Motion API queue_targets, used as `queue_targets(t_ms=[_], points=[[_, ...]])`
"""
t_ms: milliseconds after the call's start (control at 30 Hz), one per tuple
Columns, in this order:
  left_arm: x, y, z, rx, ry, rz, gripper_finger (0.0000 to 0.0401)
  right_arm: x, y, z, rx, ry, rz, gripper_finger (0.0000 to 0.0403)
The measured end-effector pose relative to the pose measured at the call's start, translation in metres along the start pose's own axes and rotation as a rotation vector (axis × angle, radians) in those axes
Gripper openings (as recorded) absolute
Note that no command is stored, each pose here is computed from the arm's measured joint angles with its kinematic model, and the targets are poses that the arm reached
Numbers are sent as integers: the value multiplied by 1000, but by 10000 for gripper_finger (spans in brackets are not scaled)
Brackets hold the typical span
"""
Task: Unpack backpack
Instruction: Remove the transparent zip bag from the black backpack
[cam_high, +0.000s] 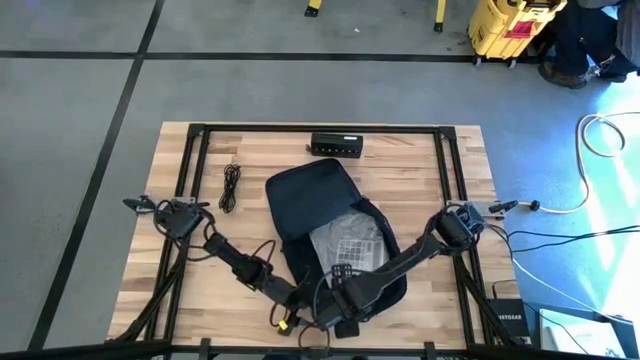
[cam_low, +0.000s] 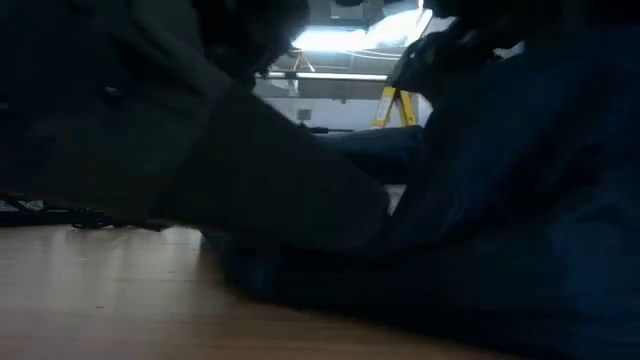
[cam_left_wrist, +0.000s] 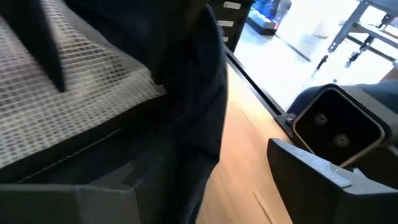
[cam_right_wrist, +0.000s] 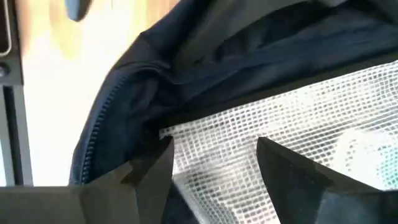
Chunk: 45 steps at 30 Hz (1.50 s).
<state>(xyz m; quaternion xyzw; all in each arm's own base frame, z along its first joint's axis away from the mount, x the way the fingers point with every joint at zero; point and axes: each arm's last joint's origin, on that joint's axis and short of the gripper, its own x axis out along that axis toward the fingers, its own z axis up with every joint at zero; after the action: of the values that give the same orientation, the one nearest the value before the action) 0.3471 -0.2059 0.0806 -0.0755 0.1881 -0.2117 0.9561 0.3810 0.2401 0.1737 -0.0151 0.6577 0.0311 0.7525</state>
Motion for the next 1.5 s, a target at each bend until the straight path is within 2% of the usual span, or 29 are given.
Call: queue_targets(t_ms=[367, 567, 700, 933, 967, 1167, 1367, 1500], points=[[0, 2, 1, -8, -5, 5, 237, 35, 9, -2, -74, 66, 3, 212], [0, 2, 0, -7, -3, 6, 237, 36, 9, -3, -62, 27, -90, 203], [0, 2, 0, -5, -2, 6, 237, 37, 7, -2, -42, -3, -154, 161], [0, 2, -1, -4, 0, 12, 237, 39, 3, -1, 12, -33, -223, 20], [0, 2, -1, -4, 0, 13, 237, 39, 3, -1, 15, -33, -224, 10], [0, 2, -1, -6, 0, 11, 237, 38, 2, -2, 21, -40, -262, 3], [0, 2, 0, -8, -1, 9, 237, 20, 0, 0, 13, -29, -327, 0], [0, 2, -1, -7, -1, 6, 237, 9, 3, 7, 39, -73, -294, 1]])
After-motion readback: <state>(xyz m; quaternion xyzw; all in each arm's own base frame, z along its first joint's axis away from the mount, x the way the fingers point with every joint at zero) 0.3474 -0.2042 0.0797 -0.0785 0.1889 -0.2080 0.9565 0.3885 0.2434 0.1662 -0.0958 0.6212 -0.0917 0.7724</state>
